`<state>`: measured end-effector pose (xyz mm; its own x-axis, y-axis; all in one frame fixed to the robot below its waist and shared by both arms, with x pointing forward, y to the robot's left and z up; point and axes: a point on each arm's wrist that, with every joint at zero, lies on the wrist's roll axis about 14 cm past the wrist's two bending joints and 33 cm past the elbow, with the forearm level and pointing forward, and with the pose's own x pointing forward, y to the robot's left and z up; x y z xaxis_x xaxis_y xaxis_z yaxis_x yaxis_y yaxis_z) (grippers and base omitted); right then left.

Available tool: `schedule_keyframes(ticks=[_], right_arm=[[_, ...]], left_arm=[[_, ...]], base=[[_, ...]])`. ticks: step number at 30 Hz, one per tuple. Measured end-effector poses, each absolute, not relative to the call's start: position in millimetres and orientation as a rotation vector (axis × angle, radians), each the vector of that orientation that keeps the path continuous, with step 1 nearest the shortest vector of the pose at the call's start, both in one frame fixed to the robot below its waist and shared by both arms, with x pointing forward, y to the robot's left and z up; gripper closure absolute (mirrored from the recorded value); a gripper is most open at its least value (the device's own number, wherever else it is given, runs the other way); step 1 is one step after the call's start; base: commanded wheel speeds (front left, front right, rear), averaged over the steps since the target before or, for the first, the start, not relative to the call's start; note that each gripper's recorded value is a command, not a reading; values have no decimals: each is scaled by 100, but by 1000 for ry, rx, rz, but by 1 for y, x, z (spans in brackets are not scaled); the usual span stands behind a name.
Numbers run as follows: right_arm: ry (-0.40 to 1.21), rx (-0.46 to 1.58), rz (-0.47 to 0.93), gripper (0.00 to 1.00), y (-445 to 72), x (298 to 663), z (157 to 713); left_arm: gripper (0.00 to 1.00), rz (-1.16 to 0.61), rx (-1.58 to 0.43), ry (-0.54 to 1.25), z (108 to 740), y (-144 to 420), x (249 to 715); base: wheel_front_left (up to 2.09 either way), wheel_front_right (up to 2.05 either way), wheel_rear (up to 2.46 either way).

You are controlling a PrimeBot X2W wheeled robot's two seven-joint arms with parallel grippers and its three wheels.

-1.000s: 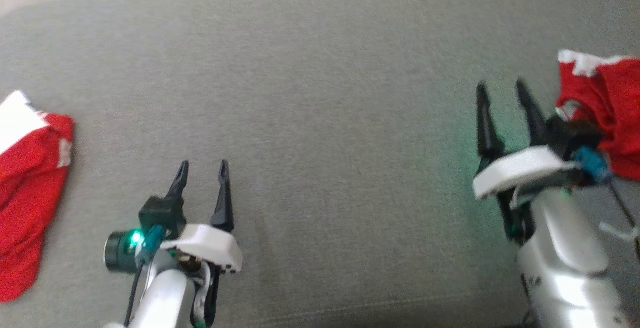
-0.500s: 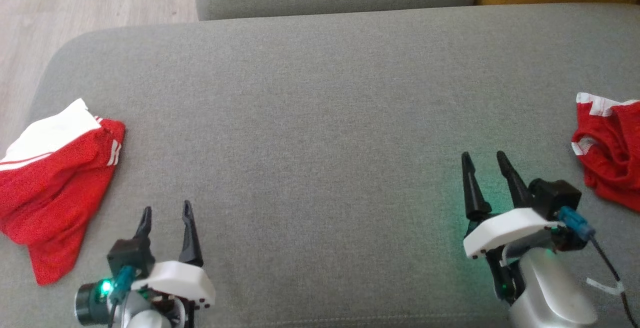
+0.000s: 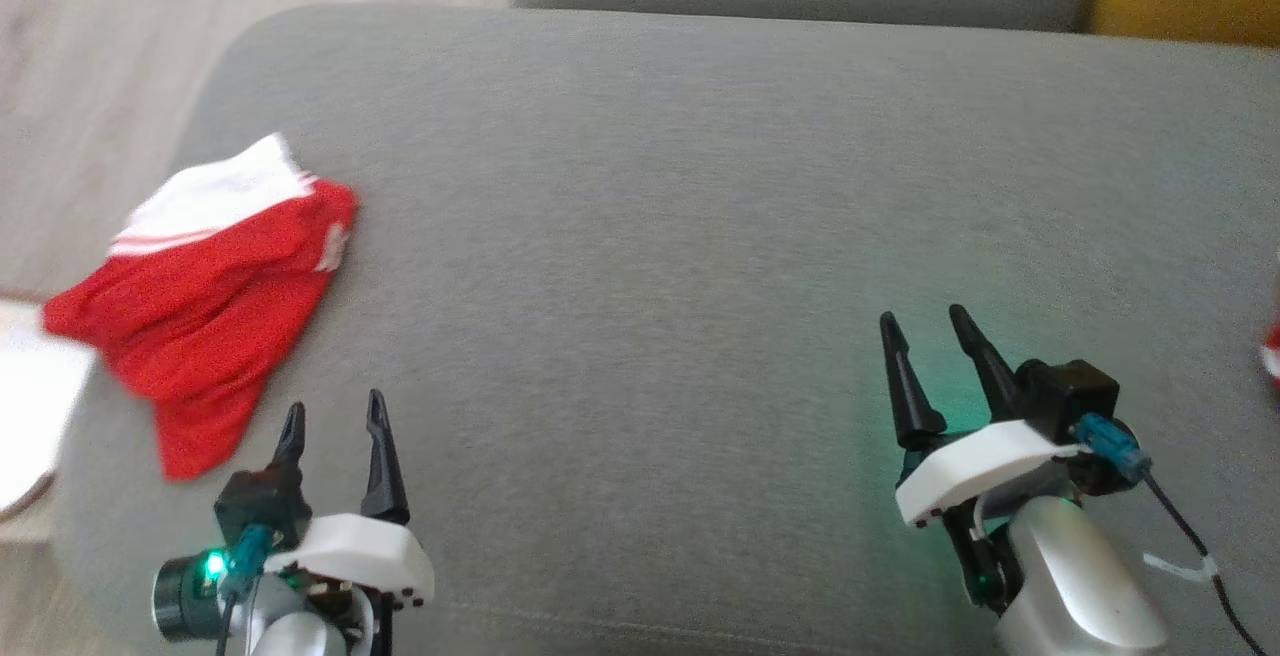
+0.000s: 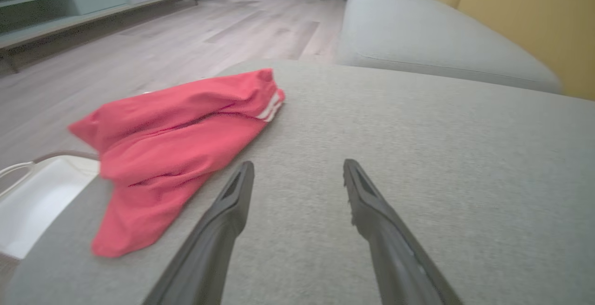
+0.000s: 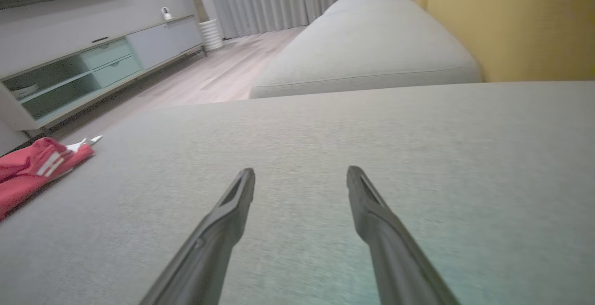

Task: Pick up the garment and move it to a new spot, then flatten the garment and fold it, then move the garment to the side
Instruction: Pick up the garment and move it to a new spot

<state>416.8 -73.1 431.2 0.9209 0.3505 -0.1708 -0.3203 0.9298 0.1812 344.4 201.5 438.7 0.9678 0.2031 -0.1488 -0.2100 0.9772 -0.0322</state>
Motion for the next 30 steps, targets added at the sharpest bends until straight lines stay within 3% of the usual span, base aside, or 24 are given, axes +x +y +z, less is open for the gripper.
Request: schedule_keyframes(ticks=[12, 19, 24, 30], right_arm=[[236, 148, 685, 0, 47, 407, 429], [254, 144, 811, 0, 88, 394, 426], [248, 149, 817, 0, 91, 401, 426], [230, 141, 791, 0, 83, 420, 423]], left_arm=[[0, 523, -62, 160, 436, 283, 270], [0, 655, -63, 202, 426, 311, 228], [0, 666, -94, 212, 422, 320, 235], [0, 615, -81, 174, 434, 334, 282]], base=[[0, 0, 0], [0, 0, 0], [0, 0, 0], [0, 0, 0]])
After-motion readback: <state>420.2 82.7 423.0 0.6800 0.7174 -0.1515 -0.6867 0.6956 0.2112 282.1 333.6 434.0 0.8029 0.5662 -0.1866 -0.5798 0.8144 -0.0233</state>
